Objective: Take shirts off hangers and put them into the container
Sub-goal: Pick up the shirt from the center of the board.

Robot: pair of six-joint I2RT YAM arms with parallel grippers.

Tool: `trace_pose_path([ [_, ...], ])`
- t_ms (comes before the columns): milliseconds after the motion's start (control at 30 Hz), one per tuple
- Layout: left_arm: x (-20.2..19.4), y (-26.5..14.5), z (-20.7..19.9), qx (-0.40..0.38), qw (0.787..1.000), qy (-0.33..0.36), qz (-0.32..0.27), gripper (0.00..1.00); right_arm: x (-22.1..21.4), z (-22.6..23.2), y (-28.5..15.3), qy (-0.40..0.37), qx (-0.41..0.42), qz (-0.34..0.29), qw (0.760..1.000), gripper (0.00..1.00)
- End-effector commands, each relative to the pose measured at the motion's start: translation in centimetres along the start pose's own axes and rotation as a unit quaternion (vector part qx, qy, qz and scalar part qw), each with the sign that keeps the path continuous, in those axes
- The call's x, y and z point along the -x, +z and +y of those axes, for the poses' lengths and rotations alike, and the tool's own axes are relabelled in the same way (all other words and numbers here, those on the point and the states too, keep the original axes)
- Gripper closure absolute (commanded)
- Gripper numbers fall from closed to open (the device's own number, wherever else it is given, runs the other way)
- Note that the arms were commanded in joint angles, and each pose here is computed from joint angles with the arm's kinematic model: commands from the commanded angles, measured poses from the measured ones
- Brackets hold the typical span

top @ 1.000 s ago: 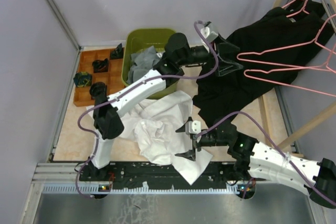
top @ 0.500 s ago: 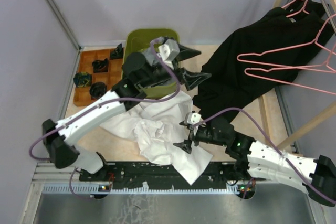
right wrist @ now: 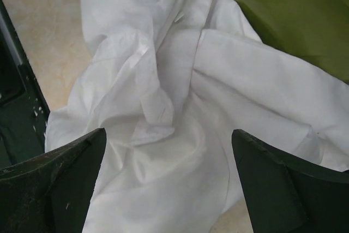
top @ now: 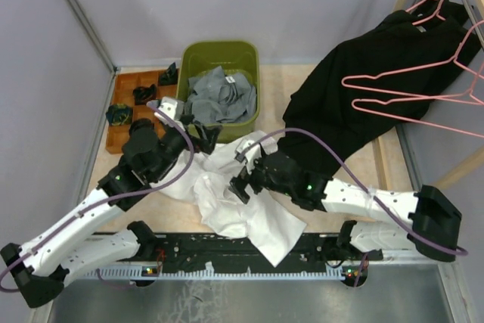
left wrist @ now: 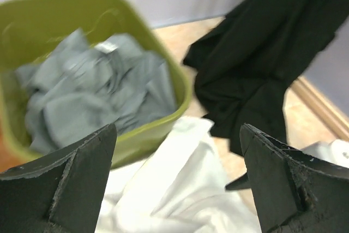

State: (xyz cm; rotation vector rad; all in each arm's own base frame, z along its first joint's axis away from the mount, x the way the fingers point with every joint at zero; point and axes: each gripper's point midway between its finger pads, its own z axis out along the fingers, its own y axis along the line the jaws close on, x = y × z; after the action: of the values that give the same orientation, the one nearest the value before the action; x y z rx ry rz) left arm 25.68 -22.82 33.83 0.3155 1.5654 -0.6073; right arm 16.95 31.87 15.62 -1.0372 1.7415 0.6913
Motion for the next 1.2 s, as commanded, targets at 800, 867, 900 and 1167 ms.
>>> trace_pose_path([
  [800,-8.4,-10.1,18.6,0.308,0.927,-0.182,0.11,0.01,-4.7,0.8,13.1,0.128,-0.07,0.265,0.953,0.01],
  [867,-8.0,-11.0,19.2,0.328,0.925,-0.166,0.095,0.01,-6.9,0.3,13.3,0.12,-0.092,0.293,0.944,0.01],
  [900,-7.8,-11.5,19.4,0.338,0.923,-0.161,0.085,0.01,-7.8,-0.1,13.3,0.113,-0.104,0.301,0.941,0.01],
  [1167,-9.2,-13.5,20.4,0.366,0.921,-0.127,0.042,0.01,-8.6,-0.2,11.6,0.049,-0.102,0.273,0.955,0.65],
])
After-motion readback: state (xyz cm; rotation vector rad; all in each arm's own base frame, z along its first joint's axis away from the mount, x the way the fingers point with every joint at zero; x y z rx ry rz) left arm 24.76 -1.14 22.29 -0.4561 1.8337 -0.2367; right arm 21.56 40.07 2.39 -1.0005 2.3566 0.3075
